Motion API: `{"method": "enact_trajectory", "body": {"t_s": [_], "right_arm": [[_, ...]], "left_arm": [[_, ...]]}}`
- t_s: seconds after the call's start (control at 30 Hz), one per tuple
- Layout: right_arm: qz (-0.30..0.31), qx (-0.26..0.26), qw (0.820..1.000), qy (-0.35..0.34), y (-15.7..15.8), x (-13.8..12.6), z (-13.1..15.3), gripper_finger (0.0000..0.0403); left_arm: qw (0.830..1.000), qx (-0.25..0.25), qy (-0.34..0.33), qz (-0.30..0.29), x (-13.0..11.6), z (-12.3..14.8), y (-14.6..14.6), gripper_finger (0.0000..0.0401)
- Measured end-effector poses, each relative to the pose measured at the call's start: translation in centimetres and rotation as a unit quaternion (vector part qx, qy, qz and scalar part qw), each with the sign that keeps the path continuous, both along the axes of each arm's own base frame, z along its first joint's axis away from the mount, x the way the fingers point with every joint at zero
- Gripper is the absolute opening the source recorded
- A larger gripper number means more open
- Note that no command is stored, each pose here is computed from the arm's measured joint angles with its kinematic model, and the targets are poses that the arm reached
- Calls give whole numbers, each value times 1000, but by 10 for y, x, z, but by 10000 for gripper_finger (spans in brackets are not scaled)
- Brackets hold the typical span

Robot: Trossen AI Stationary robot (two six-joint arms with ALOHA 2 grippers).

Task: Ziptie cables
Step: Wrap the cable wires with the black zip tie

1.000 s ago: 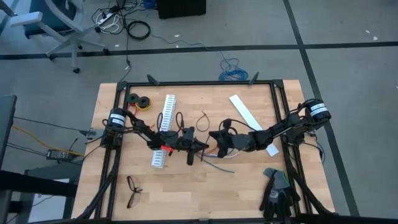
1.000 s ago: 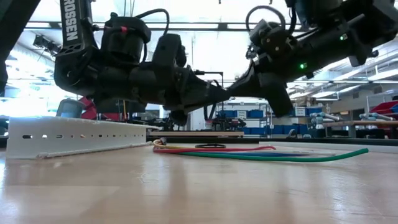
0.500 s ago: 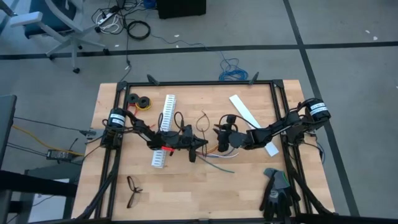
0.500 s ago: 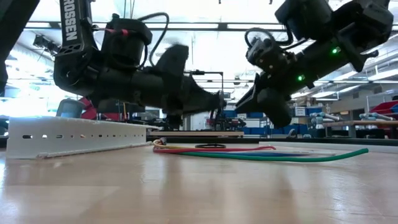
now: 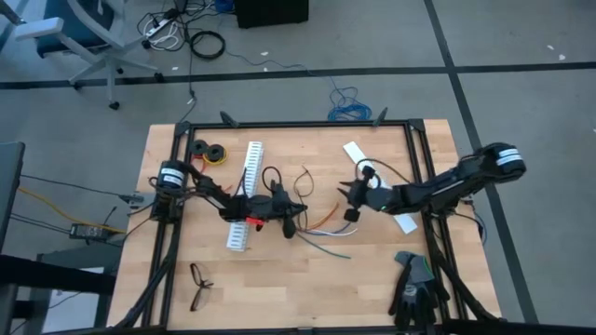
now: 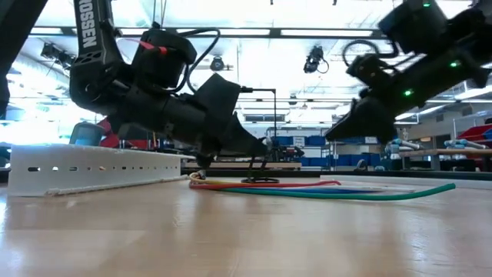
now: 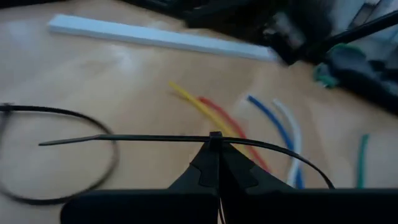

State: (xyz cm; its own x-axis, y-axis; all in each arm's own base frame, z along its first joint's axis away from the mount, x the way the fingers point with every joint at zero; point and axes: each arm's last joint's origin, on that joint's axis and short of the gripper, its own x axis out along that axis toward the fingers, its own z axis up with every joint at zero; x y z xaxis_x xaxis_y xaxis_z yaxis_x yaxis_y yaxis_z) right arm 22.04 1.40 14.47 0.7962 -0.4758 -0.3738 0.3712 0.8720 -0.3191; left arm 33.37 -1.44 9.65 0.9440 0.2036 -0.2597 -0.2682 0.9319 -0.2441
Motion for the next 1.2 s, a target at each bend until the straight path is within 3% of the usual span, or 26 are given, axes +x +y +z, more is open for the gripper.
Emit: {"method": "enact_trajectory", "body": {"t_s": [0.2, 0.43, 0.7, 0.83, 1.2], "right_arm": [[39, 87, 994, -55, -2, -20, 5, 76], [47, 140, 986, -77, 0, -20, 5, 76], [44, 223, 968, -106, 1, -12, 0, 75], [89, 265, 956, -92, 3, 5, 3, 75], [102, 263, 957, -75, 6, 50, -1, 75]], "left_arm": [[995, 31, 88, 24, -10, 17, 22, 1], [983, 68, 166, 34, -24, 39, 37, 1], [963, 68, 257, 51, -37, 32, 39, 1], [960, 83, 258, 66, -37, 32, 34, 1], [957, 135, 254, 43, -31, 51, 33, 1]]}}
